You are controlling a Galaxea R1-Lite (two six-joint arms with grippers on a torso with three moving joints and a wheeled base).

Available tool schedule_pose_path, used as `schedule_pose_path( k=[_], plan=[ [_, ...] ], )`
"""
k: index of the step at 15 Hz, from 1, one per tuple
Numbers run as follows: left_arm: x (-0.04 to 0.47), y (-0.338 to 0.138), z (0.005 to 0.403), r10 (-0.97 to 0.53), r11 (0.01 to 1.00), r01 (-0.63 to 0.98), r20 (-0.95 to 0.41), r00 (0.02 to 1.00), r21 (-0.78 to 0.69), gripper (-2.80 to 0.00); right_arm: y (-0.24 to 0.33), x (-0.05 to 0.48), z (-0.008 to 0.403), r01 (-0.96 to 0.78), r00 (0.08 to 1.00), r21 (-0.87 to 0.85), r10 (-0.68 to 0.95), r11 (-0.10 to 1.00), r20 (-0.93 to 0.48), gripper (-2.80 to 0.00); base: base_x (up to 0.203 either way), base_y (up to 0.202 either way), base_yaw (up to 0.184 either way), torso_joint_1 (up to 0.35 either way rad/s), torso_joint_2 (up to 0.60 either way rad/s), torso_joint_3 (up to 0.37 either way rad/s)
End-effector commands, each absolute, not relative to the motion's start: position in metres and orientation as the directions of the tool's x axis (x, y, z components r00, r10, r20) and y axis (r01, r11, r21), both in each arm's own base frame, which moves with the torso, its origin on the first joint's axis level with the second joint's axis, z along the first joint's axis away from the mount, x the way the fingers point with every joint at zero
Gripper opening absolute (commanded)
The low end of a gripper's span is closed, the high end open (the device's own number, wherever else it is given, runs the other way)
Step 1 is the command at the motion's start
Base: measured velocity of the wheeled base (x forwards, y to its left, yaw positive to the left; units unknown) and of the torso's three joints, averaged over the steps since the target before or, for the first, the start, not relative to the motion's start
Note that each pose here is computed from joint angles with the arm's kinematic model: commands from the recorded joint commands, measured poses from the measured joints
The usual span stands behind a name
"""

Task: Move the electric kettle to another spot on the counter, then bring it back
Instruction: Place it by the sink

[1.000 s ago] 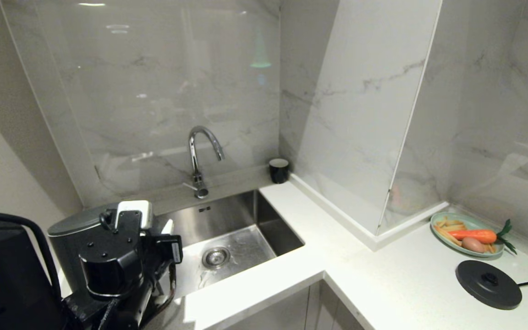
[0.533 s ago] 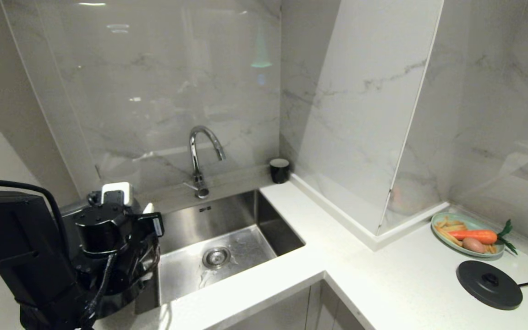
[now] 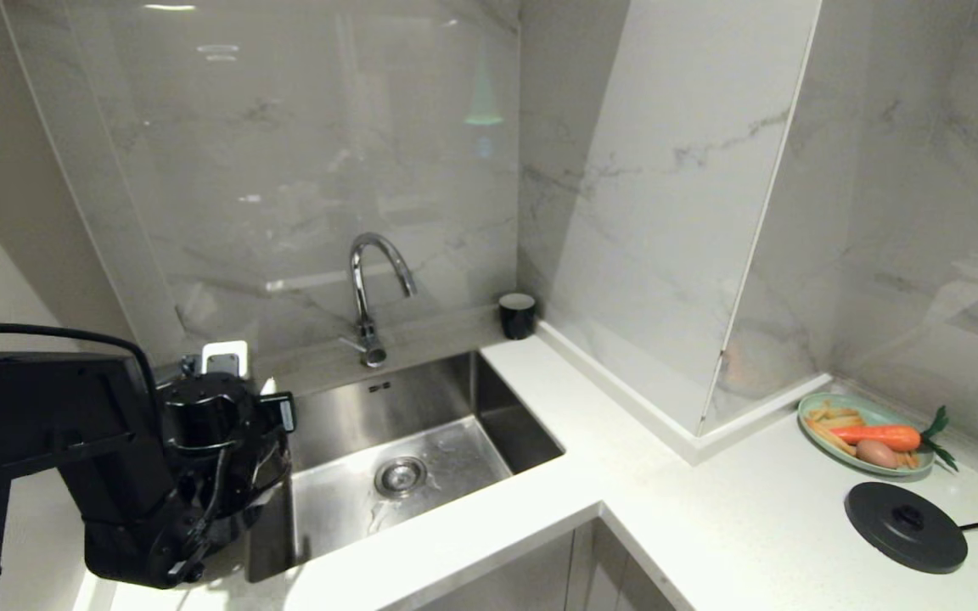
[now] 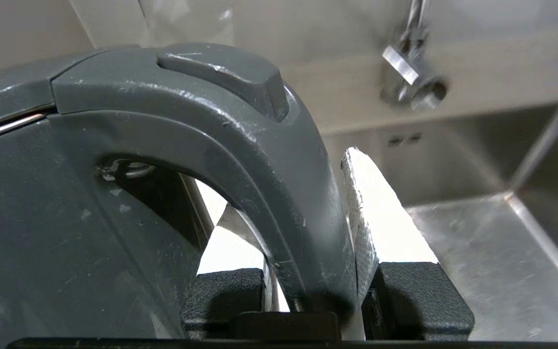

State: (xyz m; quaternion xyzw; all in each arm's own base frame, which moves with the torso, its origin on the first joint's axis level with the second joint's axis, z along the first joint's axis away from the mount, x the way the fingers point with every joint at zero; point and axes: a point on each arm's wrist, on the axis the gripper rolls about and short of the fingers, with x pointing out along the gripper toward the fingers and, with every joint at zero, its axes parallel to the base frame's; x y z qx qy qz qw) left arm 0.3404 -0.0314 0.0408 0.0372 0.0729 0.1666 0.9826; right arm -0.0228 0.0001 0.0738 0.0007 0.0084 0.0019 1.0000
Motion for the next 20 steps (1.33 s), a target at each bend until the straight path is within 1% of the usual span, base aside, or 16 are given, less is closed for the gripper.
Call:
schedule_pose_path(
  k=[1, 5, 12, 20],
  plan=[
    [0.345, -0.022, 0.023, 0.361, 0.931, -0.345, -0.166, 0.918, 0.118, -2.80, 0.000, -0.023, 0.074, -0.005, 1.000, 0.002, 0.005, 1.000, -0.017, -2.80, 0.000, 0.000, 0.000, 0.000, 0.00, 0.000],
    [0.336, -0.012, 0.007, 0.365, 0.929, -0.339, -0.234, 0.901, 0.147, -2.80, 0.000, -0.023, 0.074, -0.005, 1.000, 0.002, 0.005, 1.000, -0.017, -2.80, 0.000, 0.000, 0.000, 0.000, 0.00, 0.000],
    [0.321, -0.014, 0.002, 0.359, 0.933, -0.330, -0.285, 0.889, 0.146, -2.80, 0.000, -0.023, 0.074, -0.005, 1.000, 0.001, 0.005, 1.000, -0.017, -2.80, 0.000, 0.000, 0.000, 0.000, 0.00, 0.000],
    [0.322, -0.014, 0.004, 0.360, 0.933, -0.336, -0.278, 0.890, 0.132, -2.80, 0.000, -0.023, 0.074, -0.005, 1.000, 0.000, 0.005, 1.000, -0.017, -2.80, 0.000, 0.000, 0.000, 0.000, 0.00, 0.000]
  ],
)
